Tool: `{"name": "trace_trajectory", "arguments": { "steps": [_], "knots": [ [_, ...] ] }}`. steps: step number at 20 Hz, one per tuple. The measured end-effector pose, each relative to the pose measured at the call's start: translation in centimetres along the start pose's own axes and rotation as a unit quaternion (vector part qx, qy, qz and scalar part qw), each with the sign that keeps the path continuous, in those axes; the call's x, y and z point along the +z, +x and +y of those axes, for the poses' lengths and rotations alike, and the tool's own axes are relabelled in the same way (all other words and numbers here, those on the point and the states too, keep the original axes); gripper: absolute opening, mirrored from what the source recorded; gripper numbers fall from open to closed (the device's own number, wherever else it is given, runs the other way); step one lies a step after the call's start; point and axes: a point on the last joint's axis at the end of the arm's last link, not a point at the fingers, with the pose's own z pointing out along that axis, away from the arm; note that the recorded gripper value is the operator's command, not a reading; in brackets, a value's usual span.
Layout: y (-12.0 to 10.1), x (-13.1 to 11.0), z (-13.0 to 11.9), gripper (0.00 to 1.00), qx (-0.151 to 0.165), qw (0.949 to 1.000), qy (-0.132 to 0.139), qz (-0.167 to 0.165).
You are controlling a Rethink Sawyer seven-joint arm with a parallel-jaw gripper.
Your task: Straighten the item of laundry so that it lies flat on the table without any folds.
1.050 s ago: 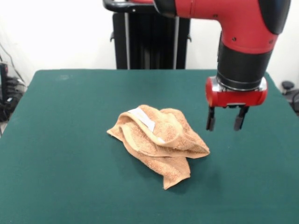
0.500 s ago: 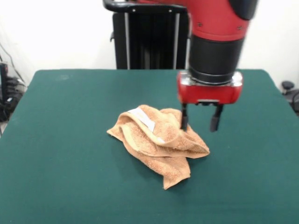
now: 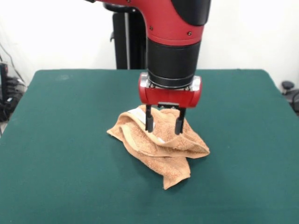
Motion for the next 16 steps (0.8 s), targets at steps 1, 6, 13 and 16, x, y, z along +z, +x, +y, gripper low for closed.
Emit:
{"name": "trace_trajectory", "arguments": {
  "steps": [1, 6, 13, 16],
  "knots": [
    [0.02, 0.03, -0.06, 1.0, 0.0, 1.0, 0.001, 0.0],
    [0.2, 0.31, -0.1, 1.0, -0.005, 1.0, 0.003, 0.002],
    [0.24, 0.46, 0.01, 1.0, -0.005, 1.0, 0.002, 0.003],
    [0.25, 0.57, -0.02, 1.0, -0.005, 1.0, 0.002, 0.004]
  ]
}}
